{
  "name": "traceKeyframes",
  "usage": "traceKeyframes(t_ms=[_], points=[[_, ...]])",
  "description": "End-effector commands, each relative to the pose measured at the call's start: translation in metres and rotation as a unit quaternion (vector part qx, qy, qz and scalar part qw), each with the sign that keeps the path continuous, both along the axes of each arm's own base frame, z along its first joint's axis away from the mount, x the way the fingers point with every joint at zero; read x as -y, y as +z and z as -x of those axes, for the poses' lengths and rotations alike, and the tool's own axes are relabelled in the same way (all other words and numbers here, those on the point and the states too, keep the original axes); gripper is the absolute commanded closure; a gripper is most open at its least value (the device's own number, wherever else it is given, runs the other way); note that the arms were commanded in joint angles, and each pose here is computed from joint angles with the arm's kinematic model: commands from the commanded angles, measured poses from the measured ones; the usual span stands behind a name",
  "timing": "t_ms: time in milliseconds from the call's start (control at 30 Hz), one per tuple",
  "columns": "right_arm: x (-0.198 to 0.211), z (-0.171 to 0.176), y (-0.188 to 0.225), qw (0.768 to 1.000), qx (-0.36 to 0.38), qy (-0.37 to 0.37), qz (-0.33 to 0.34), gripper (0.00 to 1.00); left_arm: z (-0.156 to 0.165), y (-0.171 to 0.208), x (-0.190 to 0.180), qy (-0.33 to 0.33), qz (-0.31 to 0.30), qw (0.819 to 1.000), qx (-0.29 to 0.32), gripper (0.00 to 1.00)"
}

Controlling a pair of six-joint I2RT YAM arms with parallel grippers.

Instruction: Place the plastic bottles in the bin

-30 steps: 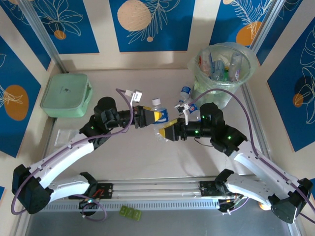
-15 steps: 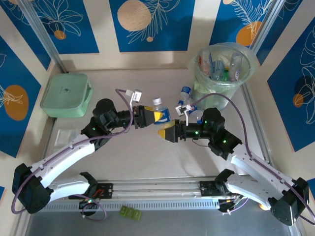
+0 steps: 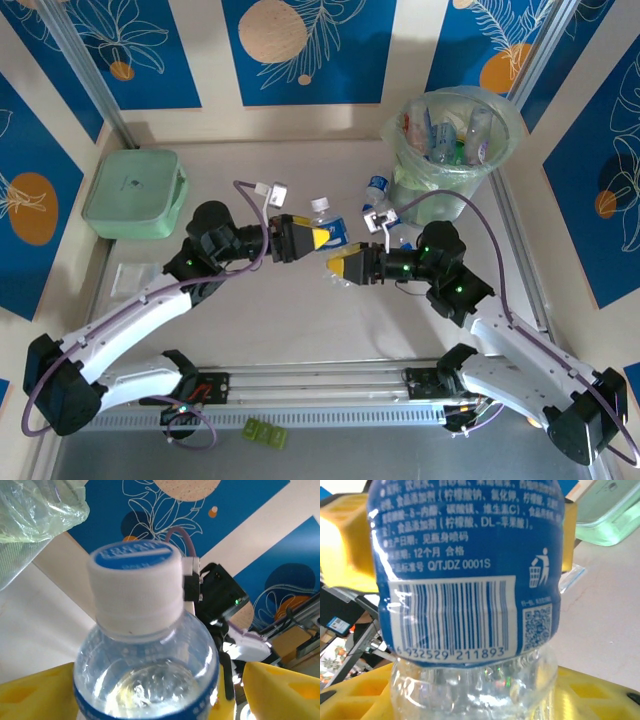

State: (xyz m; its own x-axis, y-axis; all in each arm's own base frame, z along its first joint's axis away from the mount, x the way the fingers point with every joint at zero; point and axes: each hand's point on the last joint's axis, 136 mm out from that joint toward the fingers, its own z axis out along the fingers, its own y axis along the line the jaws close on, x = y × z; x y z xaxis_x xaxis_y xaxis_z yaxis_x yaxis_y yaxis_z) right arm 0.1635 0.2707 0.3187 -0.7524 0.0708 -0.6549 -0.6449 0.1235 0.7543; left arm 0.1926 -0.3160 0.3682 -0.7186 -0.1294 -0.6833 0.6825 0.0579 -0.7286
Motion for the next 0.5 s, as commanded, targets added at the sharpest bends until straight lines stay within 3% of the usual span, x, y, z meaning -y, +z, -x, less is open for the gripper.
traceKeyframes(t_ms=[0, 100, 233, 300, 467], points=[[0.012, -0.01, 0.015, 0.997, 0.028, -0.055, 0.041, 0.51, 0.007, 0.027, -0.013, 0.03, -0.014, 0.998, 0.05, 0.1], [0.028, -0.021, 0.026, 0.989, 0.049, -0.107, 0.092, 0.56, -0.011, 0.017, -0.036, 0.121, -0.1, 0.985, 0.071, 0.09], [0.061, -0.051, 0.045, 0.962, 0.064, -0.208, 0.167, 0.57, -0.034, 0.001, -0.085, 0.26, -0.19, 0.941, 0.099, 0.09], [0.085, -0.074, 0.054, 0.939, 0.057, -0.264, 0.213, 0.57, -0.035, -0.004, -0.095, 0.278, -0.208, 0.93, 0.118, 0.09], [0.15, -0.124, 0.082, 0.864, 0.063, -0.395, 0.305, 0.58, -0.038, -0.025, -0.084, 0.244, -0.255, 0.927, 0.124, 0.11]])
